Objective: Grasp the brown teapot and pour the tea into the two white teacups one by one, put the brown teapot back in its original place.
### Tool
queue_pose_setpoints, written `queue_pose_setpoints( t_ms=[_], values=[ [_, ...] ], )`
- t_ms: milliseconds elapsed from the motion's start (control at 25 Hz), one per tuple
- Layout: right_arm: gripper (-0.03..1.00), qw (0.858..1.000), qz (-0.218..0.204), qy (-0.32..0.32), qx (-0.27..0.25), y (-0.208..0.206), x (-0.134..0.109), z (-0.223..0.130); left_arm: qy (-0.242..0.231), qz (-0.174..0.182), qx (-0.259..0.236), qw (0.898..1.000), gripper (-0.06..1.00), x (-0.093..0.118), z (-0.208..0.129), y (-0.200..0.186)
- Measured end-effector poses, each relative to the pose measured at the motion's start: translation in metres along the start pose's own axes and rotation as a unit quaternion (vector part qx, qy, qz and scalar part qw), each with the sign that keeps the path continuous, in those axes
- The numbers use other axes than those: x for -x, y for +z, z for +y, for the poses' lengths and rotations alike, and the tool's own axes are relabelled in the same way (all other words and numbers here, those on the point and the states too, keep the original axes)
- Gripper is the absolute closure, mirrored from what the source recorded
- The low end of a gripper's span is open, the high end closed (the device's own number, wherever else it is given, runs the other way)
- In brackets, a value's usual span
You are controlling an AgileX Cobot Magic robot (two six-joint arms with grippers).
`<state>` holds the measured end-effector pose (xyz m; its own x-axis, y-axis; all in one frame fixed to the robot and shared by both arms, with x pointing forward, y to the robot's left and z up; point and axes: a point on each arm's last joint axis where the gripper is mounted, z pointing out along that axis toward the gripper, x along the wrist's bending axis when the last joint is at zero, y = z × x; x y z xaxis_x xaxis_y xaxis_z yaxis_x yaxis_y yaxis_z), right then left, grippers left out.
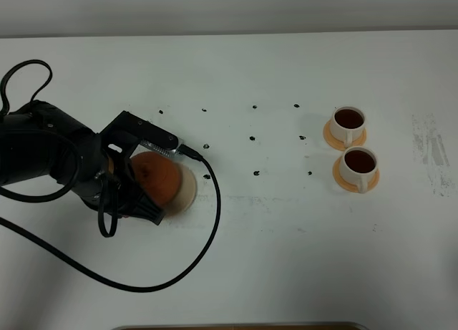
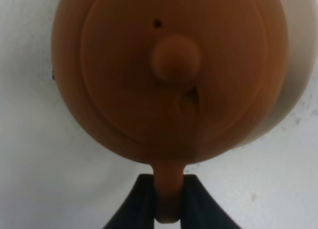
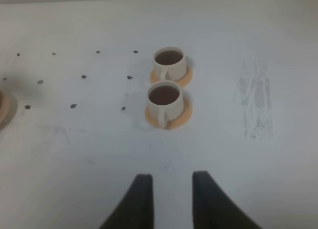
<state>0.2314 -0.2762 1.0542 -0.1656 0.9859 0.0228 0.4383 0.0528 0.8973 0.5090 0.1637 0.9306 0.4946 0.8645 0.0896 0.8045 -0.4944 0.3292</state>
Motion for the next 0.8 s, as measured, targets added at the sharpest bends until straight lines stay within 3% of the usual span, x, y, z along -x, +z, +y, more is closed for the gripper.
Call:
queue_pose_setpoints(
  t_ms=[200,440,640,800],
  values=[
    [0.74,1.000,0.000,0.000,0.000,0.000,0.000,0.000,-0.019,0.001,0.008,1.000,0.61,-0.001,0.001,-0.008],
    [0.74,1.000,0.000,0.000,0.000,0.000,0.000,0.000,-0.025,0.006,0.032,0.999,0.59,-0.004,0.001,-0.037],
    [0.74,1.000,0.000,0.000,0.000,0.000,0.000,0.000,-0.033,0.010,0.126,0.991,0.58,-0.008,0.000,-0.097],
    [0.74,1.000,0.000,0.000,0.000,0.000,0.000,0.000,-0.042,0.011,0.221,0.974,0.58,-0.012,-0.011,-0.153]
  ],
)
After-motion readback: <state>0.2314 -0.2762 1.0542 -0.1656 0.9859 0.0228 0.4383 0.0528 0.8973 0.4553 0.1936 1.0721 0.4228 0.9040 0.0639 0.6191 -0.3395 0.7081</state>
